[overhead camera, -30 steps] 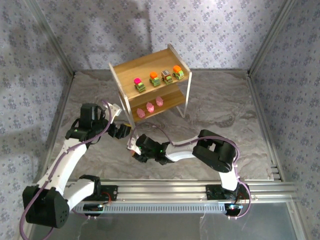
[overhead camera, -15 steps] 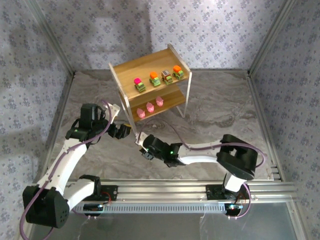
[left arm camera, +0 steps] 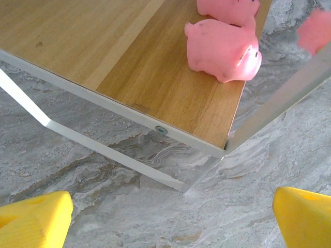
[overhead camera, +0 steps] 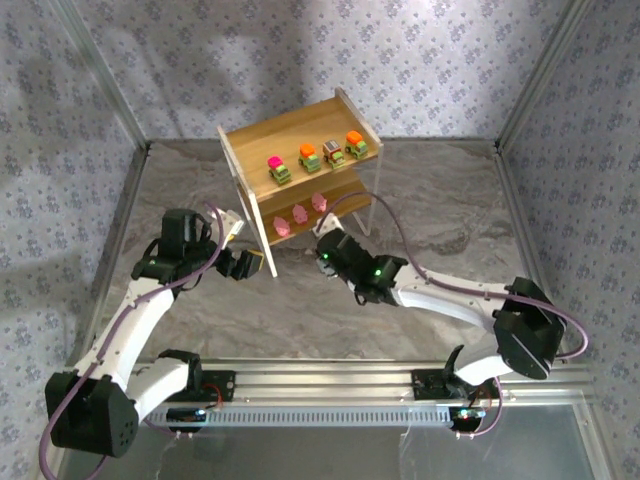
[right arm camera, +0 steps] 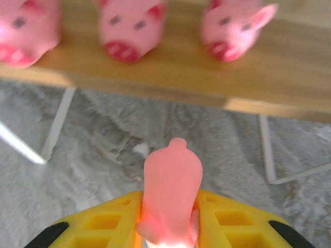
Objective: Place and organize the plastic toys onto the shelf
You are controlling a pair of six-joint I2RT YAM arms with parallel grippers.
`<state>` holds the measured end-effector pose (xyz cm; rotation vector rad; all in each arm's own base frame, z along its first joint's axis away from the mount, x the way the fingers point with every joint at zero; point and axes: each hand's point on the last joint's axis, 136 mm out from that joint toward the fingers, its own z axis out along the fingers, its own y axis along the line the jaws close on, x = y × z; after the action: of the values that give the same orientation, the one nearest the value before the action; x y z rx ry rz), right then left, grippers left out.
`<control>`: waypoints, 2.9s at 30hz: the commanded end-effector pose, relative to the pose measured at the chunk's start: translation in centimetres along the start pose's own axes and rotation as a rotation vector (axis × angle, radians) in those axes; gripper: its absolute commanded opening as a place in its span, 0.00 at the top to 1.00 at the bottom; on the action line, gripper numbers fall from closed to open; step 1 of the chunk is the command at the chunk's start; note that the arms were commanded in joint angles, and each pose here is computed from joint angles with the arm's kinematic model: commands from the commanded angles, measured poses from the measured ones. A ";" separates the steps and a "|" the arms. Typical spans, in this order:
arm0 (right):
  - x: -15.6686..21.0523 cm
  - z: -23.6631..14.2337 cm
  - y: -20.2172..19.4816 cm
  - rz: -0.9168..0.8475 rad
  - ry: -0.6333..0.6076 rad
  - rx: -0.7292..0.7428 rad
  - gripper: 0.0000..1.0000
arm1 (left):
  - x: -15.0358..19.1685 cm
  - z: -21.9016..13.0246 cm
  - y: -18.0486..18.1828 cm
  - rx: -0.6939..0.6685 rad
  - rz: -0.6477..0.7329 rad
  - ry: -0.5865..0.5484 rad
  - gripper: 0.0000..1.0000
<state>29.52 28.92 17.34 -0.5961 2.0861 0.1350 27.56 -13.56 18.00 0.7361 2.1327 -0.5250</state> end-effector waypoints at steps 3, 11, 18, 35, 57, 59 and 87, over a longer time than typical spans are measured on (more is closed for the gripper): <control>-2.0 -0.2 -4.7 0.108 -0.007 0.124 0.69 | 0.3 -0.2 -0.8 0.021 0.014 0.003 0.01; -3.3 0.6 -7.9 0.169 -0.021 0.188 0.69 | 0.5 0.0 -0.7 0.020 0.013 0.006 0.01; -4.4 1.3 -8.9 0.192 -0.027 0.195 0.69 | 0.5 0.0 -0.6 0.013 0.014 0.007 0.01; -4.8 4.0 -8.9 0.229 -0.048 0.189 0.69 | 0.7 0.1 -0.4 0.001 0.015 0.011 0.01; -5.8 4.8 -8.1 0.234 -0.079 0.194 0.68 | 0.9 0.2 -0.4 0.001 0.012 0.014 0.01; -5.8 5.0 -8.1 0.233 -0.077 0.201 0.68 | 0.8 0.1 -0.3 0.000 0.014 0.013 0.01; -6.6 3.3 -8.7 0.225 -0.101 0.215 0.49 | 0.8 0.1 -0.3 -0.004 0.014 0.014 0.01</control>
<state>39.33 25.22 19.79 -0.2482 2.0680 0.0720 27.30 -13.51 17.21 0.7384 2.1512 -0.5194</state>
